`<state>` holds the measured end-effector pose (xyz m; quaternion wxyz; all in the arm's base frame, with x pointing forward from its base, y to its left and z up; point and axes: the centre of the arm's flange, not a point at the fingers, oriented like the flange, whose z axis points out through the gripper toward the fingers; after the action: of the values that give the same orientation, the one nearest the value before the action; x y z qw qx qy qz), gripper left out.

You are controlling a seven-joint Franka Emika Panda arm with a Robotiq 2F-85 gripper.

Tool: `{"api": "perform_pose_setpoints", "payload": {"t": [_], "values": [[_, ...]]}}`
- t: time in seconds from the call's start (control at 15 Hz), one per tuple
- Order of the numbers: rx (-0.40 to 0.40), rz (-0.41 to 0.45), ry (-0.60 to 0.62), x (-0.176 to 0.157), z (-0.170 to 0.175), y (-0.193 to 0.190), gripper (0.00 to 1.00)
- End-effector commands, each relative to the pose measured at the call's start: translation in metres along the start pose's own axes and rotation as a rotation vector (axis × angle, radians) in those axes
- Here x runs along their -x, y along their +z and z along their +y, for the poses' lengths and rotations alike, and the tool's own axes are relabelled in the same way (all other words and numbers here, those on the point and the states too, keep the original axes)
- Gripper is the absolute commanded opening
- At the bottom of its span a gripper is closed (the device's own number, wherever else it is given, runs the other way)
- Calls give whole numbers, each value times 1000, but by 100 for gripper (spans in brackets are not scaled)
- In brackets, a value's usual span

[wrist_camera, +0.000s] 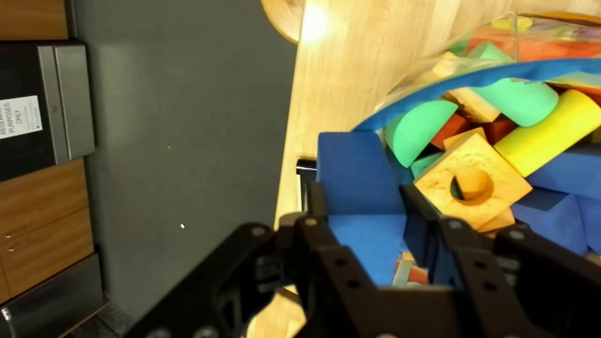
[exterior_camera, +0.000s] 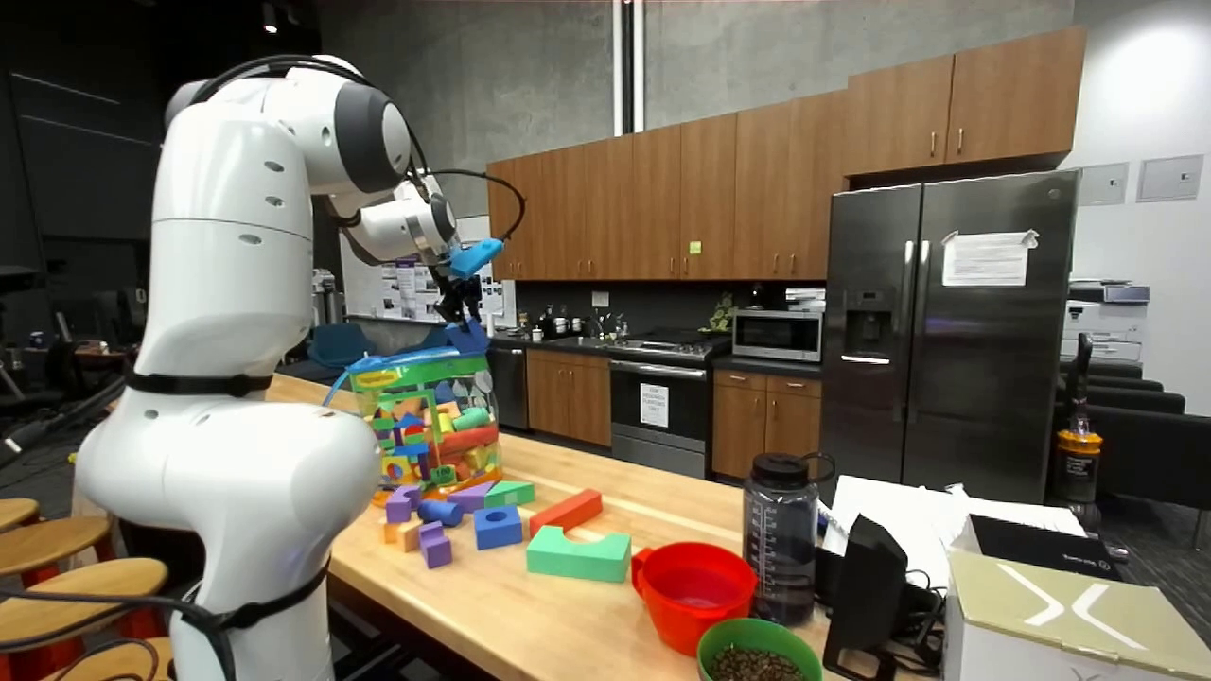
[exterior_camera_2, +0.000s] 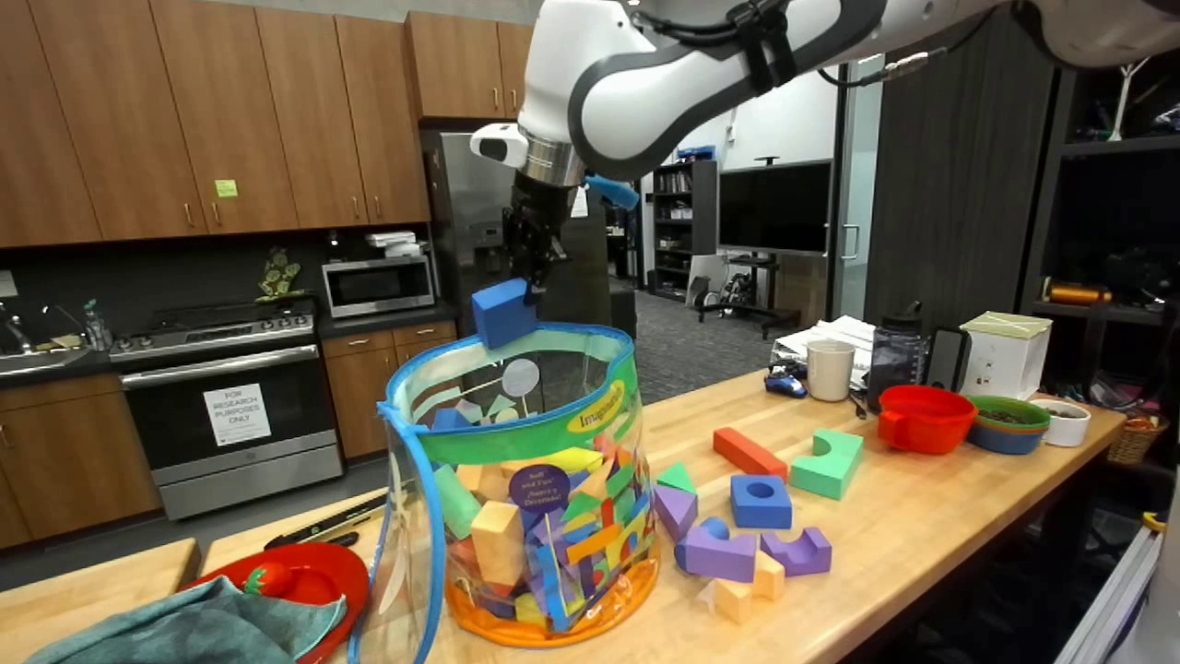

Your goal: Put a blue item in the plastic bag on the table

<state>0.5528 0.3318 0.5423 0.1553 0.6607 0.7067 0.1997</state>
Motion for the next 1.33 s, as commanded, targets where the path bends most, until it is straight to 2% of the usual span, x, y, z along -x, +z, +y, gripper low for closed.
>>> {"api": "perform_pose_setpoints", "payload": {"t": [0.0, 0.4, 0.73, 0.93, 1.27], "values": [[63, -36, -27, 11, 19, -25, 17], [157, -114, -43, 28, 36, -54, 17], [158, -282, 5, 71, 23, -62, 17], [99, -389, 78, 100, -5, -57, 17], [-104, -543, 219, 135, -86, -34, 17]]}}
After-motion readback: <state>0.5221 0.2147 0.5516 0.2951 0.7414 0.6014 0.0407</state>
